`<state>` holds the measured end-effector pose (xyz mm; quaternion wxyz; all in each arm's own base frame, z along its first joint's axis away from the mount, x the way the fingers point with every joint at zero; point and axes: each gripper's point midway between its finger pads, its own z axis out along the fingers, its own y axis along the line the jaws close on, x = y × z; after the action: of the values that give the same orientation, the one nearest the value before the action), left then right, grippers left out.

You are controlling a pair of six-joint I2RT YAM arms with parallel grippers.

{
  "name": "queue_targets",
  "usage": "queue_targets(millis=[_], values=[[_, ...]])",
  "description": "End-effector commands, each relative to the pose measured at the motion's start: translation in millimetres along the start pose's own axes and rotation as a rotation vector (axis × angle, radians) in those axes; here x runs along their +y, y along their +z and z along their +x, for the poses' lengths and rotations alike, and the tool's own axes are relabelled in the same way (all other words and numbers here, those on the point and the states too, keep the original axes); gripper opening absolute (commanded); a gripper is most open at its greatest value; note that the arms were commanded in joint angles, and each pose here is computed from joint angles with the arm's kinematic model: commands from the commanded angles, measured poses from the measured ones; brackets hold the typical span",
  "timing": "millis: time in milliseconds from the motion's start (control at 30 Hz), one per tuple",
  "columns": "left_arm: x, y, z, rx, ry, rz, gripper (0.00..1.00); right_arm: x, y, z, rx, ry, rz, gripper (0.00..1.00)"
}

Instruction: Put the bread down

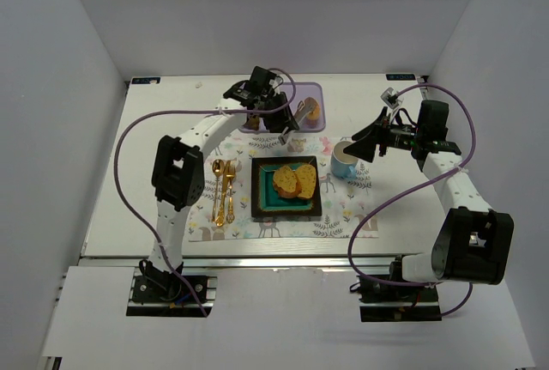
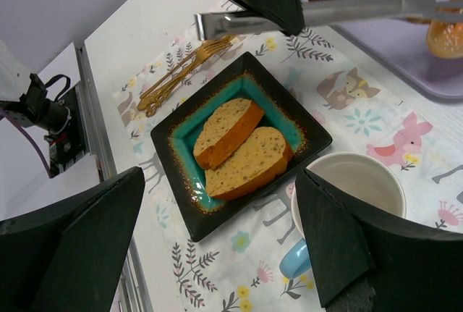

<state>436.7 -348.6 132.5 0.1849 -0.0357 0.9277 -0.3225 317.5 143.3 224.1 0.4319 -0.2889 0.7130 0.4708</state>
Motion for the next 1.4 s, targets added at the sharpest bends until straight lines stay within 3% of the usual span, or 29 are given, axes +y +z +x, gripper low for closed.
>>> queue_targets(millis=[0, 67, 267, 300, 333, 533, 700, 1000, 1100, 1133, 1167, 1200, 1367], values=[[-56.5, -76.3, -29.6, -0.169, 0.076, 0.148, 0.15, 6.1, -2.9, -5.9, -0.015, -0.033, -0.020, 0.89], [-65.7, -104.0, -25.5, -0.196, 0.103, 0.173, 0.14, 6.3, -3.1, -7.1, -0.016, -0.036, -0.018, 0.89], [-10.0, -139.0, 49.5, -0.120, 0.062, 0.083, 0.12, 5.5, -3.2, -6.1, -0.015, -0.033, -0.019, 0.89], [-10.8, -162.2, 58.8, -0.142, 0.063, 0.102, 0.12, 5.4, -3.1, -5.8, -0.015, -0.031, -0.020, 0.89], [14.1, -157.8, 84.4, -0.089, 0.031, 0.053, 0.12, 5.6, -3.0, -6.0, -0.015, -0.031, -0.022, 0.89], [55.7, -189.2, 144.5, -0.072, -0.051, 0.020, 0.10, 5.8, -1.5, -7.0, -0.014, -0.032, -0.027, 0.89], [74.7, -181.6, 163.7, -0.031, -0.078, -0.012, 0.11, 8.3, 0.1, -9.1, -0.012, -0.035, -0.036, 0.89], [97.5, -169.8, 153.5, -0.045, -0.123, -0.098, 0.11, 12.3, -1.2, -9.9, -0.005, -0.043, -0.038, 0.89], [101.0, -169.5, 156.2, -0.028, -0.116, -0.114, 0.20, 12.5, -1.3, -8.8, -0.003, -0.038, -0.038, 0.89], [101.2, -170.2, 156.4, -0.026, -0.114, -0.117, 0.26, 12.1, -1.1, -8.5, -0.003, -0.036, -0.038, 0.89], [101.3, -171.0, 156.8, -0.025, -0.111, -0.118, 0.40, 12.6, -0.8, -8.2, -0.002, -0.035, -0.039, 0.89], [101.4, -173.3, 156.7, -0.030, -0.112, -0.119, 0.45, 12.1, -1.1, -8.5, -0.003, -0.036, -0.038, 0.89], [95.8, -180.7, 154.5, -0.047, -0.101, -0.103, 0.53, 10.1, -0.4, -10.3, -0.004, -0.037, -0.038, 0.90]])
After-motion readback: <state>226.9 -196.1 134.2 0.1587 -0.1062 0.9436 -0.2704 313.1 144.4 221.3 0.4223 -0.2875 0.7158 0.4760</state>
